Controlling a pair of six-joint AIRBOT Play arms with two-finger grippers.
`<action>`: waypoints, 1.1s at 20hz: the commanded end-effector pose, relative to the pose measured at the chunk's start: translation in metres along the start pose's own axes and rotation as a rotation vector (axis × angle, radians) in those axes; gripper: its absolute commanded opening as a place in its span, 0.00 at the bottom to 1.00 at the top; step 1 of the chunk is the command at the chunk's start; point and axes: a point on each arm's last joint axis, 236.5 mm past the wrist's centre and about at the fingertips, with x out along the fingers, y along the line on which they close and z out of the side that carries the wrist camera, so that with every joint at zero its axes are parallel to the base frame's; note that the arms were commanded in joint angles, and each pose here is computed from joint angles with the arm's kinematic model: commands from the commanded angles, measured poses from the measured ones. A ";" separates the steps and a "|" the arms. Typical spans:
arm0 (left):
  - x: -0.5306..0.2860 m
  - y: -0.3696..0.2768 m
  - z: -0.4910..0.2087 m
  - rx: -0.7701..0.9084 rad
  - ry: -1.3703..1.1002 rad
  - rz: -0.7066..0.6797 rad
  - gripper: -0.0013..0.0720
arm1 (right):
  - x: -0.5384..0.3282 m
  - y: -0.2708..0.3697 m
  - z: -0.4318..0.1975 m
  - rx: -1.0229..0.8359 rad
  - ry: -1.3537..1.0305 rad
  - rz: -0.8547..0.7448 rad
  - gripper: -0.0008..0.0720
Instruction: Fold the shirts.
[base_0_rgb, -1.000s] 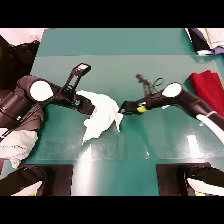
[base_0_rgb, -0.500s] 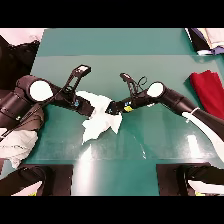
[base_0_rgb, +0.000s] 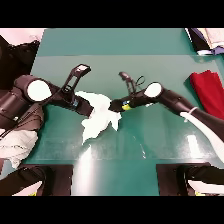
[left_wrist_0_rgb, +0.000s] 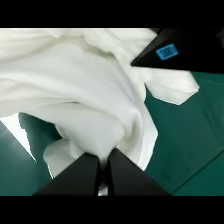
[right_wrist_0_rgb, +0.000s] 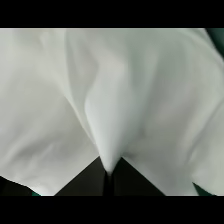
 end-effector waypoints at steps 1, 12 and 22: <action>-0.038 0.016 0.017 0.070 -0.053 0.108 0.06 | -0.061 0.006 0.025 -0.012 -0.098 0.016 0.04; -0.270 0.025 0.077 0.173 -0.498 0.423 0.06 | -0.357 0.002 0.039 -0.002 -0.732 -0.181 0.04; -0.263 -0.002 0.069 0.178 -0.472 0.301 0.06 | -0.439 0.032 0.002 -0.057 -0.949 -0.387 0.04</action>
